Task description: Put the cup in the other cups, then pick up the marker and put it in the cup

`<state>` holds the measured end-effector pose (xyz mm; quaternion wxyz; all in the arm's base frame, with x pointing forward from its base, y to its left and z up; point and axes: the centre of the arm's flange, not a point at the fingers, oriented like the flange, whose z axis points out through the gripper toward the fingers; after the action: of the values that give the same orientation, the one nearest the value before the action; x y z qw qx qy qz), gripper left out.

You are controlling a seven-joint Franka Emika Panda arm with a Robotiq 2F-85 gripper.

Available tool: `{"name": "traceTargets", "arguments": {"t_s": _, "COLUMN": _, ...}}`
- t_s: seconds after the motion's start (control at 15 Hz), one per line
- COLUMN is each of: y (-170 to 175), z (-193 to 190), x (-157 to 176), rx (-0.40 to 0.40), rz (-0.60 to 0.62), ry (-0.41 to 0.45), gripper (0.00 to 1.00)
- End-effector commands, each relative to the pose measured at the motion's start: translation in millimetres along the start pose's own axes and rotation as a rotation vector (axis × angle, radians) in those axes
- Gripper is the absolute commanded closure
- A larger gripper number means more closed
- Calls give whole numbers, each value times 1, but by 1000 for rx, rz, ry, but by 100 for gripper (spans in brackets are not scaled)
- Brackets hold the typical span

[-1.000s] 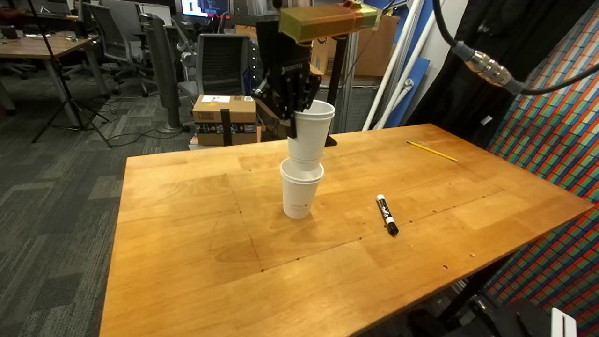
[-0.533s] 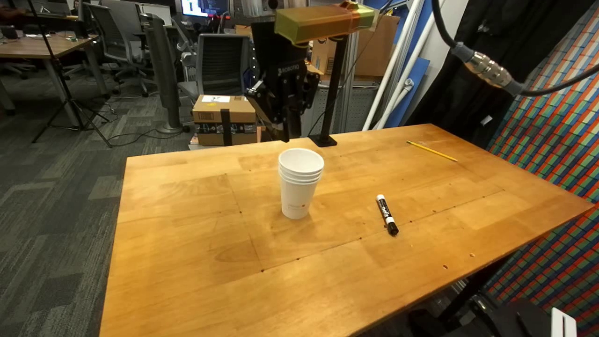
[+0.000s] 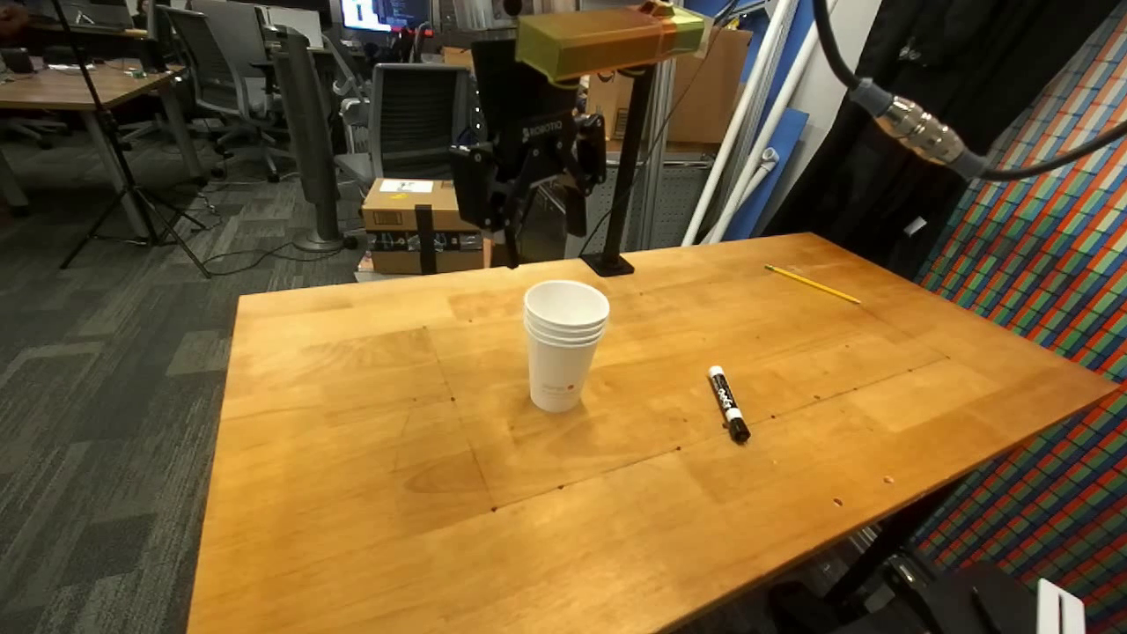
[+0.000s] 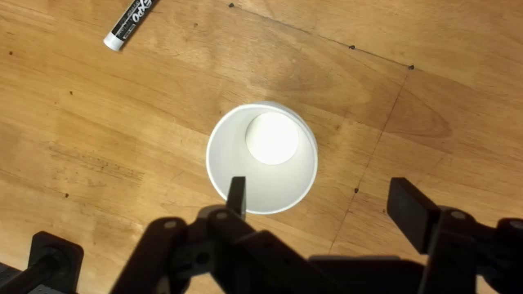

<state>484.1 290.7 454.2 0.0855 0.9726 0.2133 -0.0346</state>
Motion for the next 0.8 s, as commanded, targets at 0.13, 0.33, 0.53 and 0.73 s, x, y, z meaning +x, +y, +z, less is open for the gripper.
{"name": "traceTargets", "arguments": {"t_s": 0.13, "y": 35, "z": -2, "x": -4, "rx": 1, "rz": 75, "ry": 20, "gripper": 0}}
{"name": "traceTargets", "arguments": {"t_s": 0.33, "y": 72, "z": 1, "x": -5, "rx": -3, "rz": 158, "ry": 19, "gripper": 0}}
{"name": "traceTargets", "arguments": {"t_s": 0.53, "y": 108, "z": 0, "x": -12, "rx": -25, "rz": 289, "ry": 40, "gripper": 0}}
{"name": "traceTargets", "arguments": {"t_s": 0.73, "y": 137, "z": -3, "x": -28, "rx": -34, "rz": 454, "ry": 62, "gripper": 0}}
